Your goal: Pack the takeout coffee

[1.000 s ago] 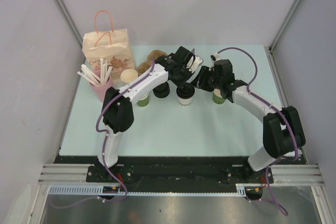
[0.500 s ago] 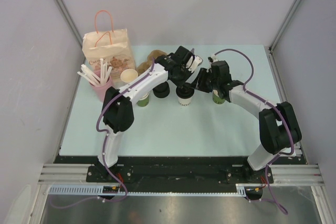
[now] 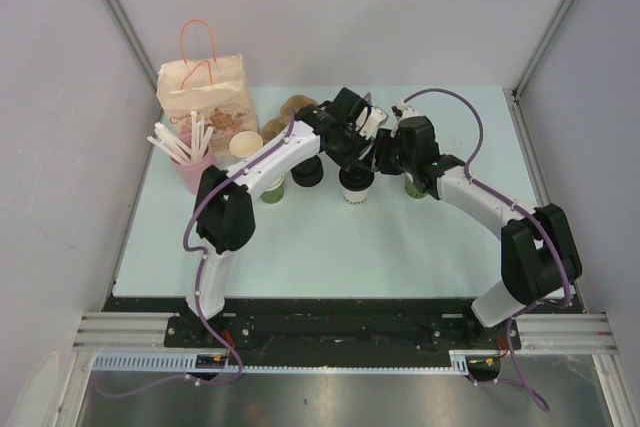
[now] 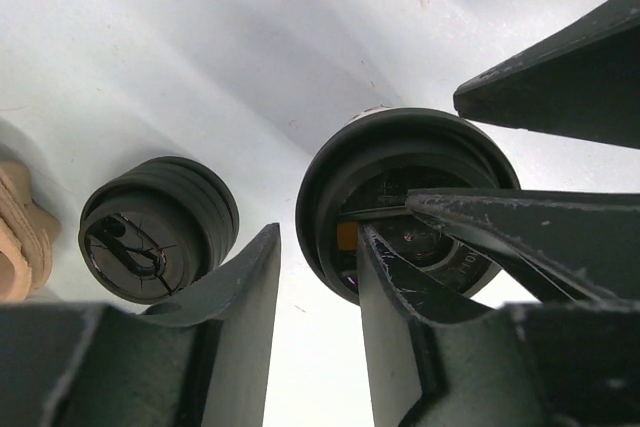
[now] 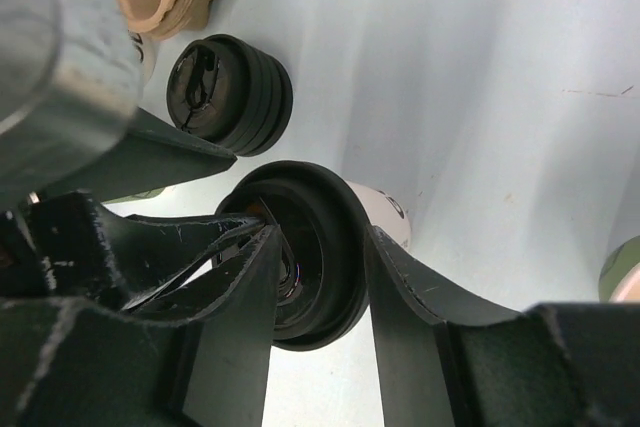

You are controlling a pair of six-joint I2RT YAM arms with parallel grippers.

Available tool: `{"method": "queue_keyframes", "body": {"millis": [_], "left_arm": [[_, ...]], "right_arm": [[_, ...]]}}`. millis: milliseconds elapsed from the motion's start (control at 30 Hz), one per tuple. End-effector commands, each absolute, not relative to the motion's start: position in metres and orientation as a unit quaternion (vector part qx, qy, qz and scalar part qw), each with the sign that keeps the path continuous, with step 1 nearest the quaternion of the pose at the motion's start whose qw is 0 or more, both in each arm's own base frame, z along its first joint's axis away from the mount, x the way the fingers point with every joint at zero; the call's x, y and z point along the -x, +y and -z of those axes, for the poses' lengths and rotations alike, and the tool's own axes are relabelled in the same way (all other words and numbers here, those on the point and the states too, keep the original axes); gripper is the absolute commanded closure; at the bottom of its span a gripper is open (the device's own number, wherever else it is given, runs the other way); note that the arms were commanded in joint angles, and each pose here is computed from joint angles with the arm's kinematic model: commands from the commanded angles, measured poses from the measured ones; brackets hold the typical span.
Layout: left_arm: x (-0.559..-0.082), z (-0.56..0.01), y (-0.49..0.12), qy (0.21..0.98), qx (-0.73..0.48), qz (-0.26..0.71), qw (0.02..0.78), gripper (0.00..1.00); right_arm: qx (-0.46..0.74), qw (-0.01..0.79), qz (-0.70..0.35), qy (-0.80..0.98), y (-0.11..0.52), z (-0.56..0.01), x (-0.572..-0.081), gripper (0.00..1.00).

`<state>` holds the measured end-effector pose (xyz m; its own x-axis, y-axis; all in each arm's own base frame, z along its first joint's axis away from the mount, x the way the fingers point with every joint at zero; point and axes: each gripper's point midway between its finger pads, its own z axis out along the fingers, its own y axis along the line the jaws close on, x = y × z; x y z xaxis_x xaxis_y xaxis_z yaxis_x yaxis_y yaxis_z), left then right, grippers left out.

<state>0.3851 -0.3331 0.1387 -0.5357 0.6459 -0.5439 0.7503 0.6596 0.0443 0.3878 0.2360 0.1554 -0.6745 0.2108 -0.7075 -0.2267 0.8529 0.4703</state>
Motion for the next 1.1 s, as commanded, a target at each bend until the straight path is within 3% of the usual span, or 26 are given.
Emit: {"method": "queue_keyframes", "body": {"millis": [0,467,700,933,1067], "left_arm": [[-0.379,-0.186,-0.343,0.844,-0.421,0.125,0.309,0.59],[-0.367,-0.165,-0.340,0.855,-0.416,0.145,0.275,0.64],[-0.362,-0.150,-0.338,0.860,-0.417,0.146,0.254,0.70],[-0.356,-0.133,-0.334,0.866,-0.418,0.147,0.233,0.78],[-0.352,-0.119,-0.332,0.871,-0.415,0.152,0.217,0.80]], "right_arm": [[0.025,0.450,-0.275,0.849,0.237,-0.186,-0.393,0.55],[0.036,0.410,-0.246,0.877,0.239,-0.158,-0.378,0.72],[0.043,0.382,-0.216,0.898,0.230,-0.136,-0.370,0.73],[0.006,0.340,-0.212,0.916,0.215,-0.101,-0.359,0.91],[-0.011,0.317,-0.209,0.925,0.206,-0.084,-0.347,0.97]]}}
